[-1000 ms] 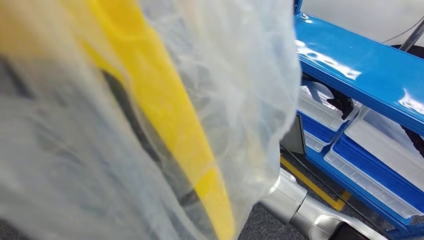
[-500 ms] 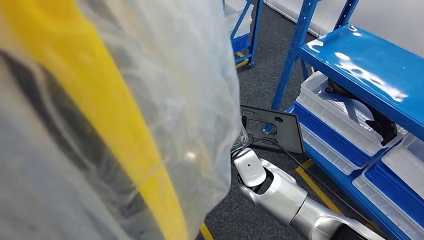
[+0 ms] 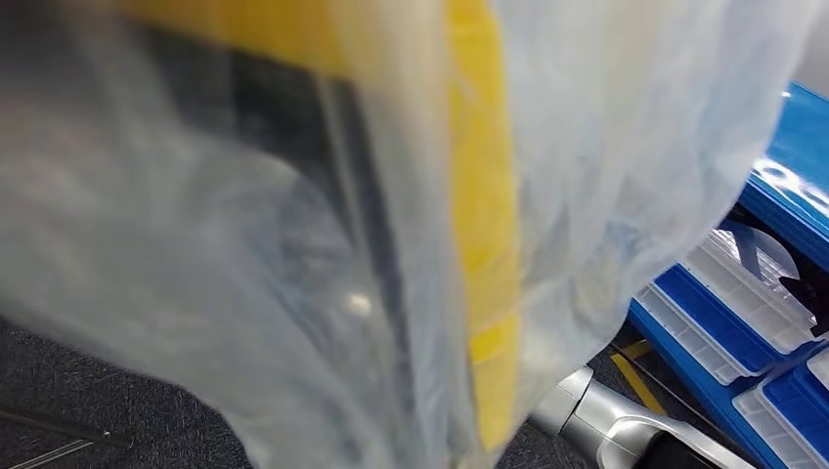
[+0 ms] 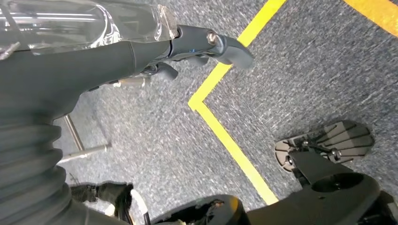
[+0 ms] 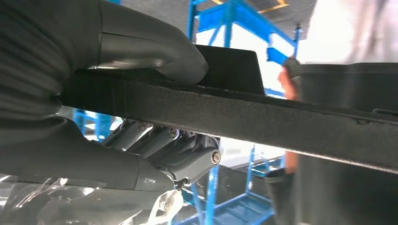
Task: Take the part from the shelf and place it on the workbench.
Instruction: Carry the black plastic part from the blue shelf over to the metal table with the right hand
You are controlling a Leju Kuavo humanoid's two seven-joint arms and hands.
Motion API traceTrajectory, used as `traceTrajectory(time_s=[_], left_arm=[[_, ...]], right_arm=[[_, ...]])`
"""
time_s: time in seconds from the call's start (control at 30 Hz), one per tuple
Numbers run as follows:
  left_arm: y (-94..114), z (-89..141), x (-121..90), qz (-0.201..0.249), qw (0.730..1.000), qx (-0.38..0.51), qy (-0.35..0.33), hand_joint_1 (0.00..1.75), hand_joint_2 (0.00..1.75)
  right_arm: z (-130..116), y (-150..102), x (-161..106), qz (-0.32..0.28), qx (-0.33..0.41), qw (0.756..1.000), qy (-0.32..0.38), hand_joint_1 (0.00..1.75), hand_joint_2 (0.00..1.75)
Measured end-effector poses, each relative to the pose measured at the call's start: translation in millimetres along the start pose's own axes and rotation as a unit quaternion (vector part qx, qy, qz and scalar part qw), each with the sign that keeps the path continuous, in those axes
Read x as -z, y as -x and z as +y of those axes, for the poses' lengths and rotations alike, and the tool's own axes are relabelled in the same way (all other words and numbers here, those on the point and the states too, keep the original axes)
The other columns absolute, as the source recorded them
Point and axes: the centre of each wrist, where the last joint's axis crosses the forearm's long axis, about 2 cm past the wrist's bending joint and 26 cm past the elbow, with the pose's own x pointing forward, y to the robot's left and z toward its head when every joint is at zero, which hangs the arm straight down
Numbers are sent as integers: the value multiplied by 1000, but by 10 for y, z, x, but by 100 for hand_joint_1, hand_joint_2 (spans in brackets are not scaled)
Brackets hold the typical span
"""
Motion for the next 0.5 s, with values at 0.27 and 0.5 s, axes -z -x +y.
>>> traceTrajectory(time_s=[0.27,0.5], left_arm=[[36,-39,-7,5,1000,4,4,0,175],[64,-56,-11,6,1000,4,6,0,175]], right_arm=[[50,-55,-29,-6,3,1000,-9,175,175],[62,-66,-34,-10,3,1000,-12,175,175]])
